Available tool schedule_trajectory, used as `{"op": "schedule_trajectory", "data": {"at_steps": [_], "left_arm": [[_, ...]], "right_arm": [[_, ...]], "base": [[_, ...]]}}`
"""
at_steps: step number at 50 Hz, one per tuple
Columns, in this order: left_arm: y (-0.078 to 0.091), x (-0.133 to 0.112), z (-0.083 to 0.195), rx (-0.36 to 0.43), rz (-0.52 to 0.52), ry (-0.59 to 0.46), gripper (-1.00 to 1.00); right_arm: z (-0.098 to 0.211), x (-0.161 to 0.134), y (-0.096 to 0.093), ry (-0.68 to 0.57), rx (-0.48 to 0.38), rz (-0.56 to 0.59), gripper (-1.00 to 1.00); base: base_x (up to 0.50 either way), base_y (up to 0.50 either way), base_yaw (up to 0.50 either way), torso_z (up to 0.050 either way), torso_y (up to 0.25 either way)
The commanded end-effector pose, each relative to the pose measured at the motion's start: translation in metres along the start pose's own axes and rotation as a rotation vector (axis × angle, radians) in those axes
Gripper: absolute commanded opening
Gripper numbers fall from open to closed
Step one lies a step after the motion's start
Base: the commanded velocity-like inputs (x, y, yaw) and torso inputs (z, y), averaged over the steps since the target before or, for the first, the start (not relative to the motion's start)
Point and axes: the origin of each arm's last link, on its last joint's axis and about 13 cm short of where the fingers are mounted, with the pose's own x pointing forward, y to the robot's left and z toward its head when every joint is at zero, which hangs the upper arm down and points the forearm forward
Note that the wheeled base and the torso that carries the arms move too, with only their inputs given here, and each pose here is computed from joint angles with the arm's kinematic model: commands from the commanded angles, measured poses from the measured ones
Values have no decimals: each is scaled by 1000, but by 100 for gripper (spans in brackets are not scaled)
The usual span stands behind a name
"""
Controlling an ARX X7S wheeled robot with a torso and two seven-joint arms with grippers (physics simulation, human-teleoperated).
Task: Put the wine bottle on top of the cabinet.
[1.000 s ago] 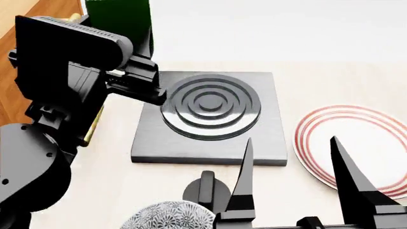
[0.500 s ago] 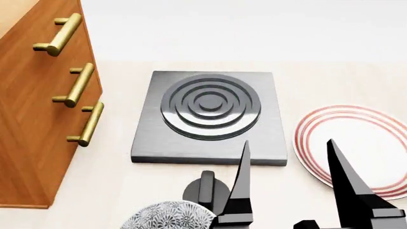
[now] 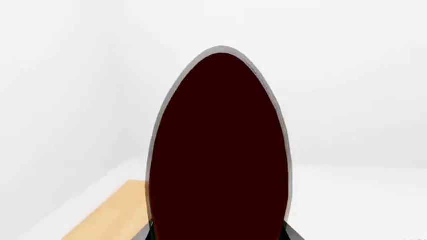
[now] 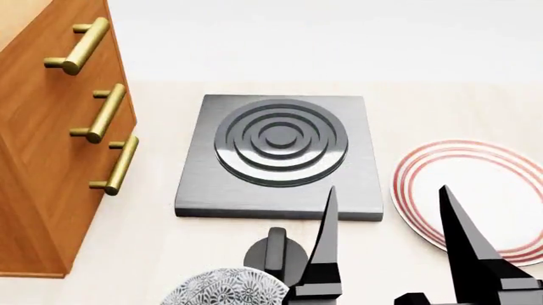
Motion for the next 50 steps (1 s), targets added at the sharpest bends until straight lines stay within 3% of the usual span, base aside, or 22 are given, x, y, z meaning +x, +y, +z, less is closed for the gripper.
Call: {"op": "schedule_trajectory", "data": {"at_steps": [1, 16, 50], "left_arm": [[20, -1, -3, -61, 63, 54, -100], [30, 0, -30, -53, 122, 134, -100], [31, -5, -91, -63, 114, 250, -100]], "right_arm": [[-1, 0, 0, 3, 2, 0, 100], [-1, 0, -2, 4, 0, -9, 100], [-3, 0, 0, 12, 1, -1, 100]], "base": [[0, 0, 0, 0, 0], [0, 0, 0, 0, 1], [0, 0, 1, 0, 1]]}}
